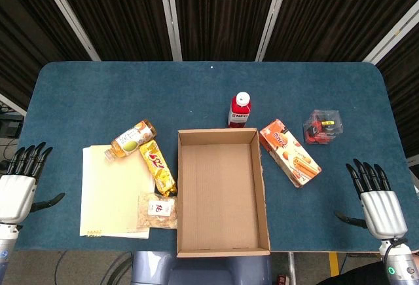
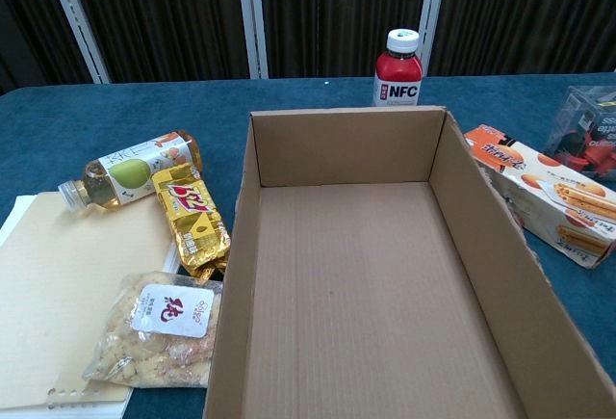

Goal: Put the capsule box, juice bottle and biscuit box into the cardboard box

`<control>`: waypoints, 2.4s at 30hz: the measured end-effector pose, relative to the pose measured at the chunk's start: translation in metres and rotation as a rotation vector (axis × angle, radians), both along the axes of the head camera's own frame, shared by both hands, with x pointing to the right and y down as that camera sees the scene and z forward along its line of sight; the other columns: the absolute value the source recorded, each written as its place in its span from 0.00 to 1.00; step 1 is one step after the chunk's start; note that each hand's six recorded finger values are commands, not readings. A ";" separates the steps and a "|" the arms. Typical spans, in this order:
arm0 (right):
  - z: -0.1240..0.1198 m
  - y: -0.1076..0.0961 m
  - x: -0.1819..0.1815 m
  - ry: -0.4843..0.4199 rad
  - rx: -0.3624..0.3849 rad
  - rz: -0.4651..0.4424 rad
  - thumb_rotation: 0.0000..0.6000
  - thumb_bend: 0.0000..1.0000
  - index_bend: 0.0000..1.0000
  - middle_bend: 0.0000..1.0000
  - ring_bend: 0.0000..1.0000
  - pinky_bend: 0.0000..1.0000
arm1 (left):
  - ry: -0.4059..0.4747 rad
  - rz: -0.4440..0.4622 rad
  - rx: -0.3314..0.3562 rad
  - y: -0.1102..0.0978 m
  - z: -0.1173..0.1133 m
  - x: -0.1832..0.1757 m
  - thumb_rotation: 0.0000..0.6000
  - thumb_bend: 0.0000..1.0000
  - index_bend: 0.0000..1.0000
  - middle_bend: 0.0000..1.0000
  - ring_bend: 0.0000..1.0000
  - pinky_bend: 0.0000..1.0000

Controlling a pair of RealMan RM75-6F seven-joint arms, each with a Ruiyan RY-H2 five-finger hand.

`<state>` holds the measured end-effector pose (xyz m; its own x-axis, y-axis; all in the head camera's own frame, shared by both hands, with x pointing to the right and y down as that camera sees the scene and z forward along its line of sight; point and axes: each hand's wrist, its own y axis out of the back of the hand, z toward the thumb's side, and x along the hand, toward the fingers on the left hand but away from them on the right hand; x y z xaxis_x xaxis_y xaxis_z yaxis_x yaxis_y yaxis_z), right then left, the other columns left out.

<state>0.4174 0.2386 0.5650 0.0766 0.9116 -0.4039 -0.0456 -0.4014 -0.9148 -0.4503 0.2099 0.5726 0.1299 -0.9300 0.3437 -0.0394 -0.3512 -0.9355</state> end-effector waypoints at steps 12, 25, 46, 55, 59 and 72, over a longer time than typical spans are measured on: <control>0.008 -0.003 -0.003 -0.003 -0.038 -0.013 1.00 0.01 0.00 0.00 0.00 0.00 | -0.007 -0.008 -0.003 0.001 0.001 -0.002 0.83 0.00 0.00 0.00 0.00 0.00; 0.020 -0.050 -0.009 0.081 -0.068 -0.132 1.00 0.05 0.00 0.00 0.00 0.00 | -0.061 -0.072 -0.054 0.001 0.015 -0.018 0.83 0.00 0.00 0.00 0.00 0.00; 0.047 -0.160 -0.024 0.195 -0.304 -0.226 1.00 0.08 0.00 0.00 0.00 0.00 | -0.127 -0.070 0.014 -0.010 0.023 0.005 0.84 0.00 0.00 0.00 0.00 0.00; 0.046 -0.223 -0.041 0.237 -0.287 -0.250 1.00 0.08 0.00 0.00 0.00 0.00 | -0.138 -0.046 0.012 -0.011 0.031 0.018 0.84 0.00 0.00 0.00 0.00 0.00; 0.050 -0.236 -0.045 0.246 -0.292 -0.252 1.00 0.08 0.00 0.00 0.00 0.00 | -0.148 -0.043 0.003 -0.011 0.035 0.022 0.84 0.00 0.00 0.00 0.00 0.00; 0.091 -0.249 -0.040 0.264 -0.382 -0.207 1.00 0.08 0.00 0.00 0.00 0.00 | -0.182 -0.062 -0.033 -0.007 0.046 0.024 0.84 0.00 0.00 0.00 0.00 0.00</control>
<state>0.3778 -0.0107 0.6559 0.0907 0.6716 -0.7354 -0.3694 -0.6630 -0.6511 -0.4258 0.2029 0.6187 0.0055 -0.9221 0.3870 0.1063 -0.3842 -0.9171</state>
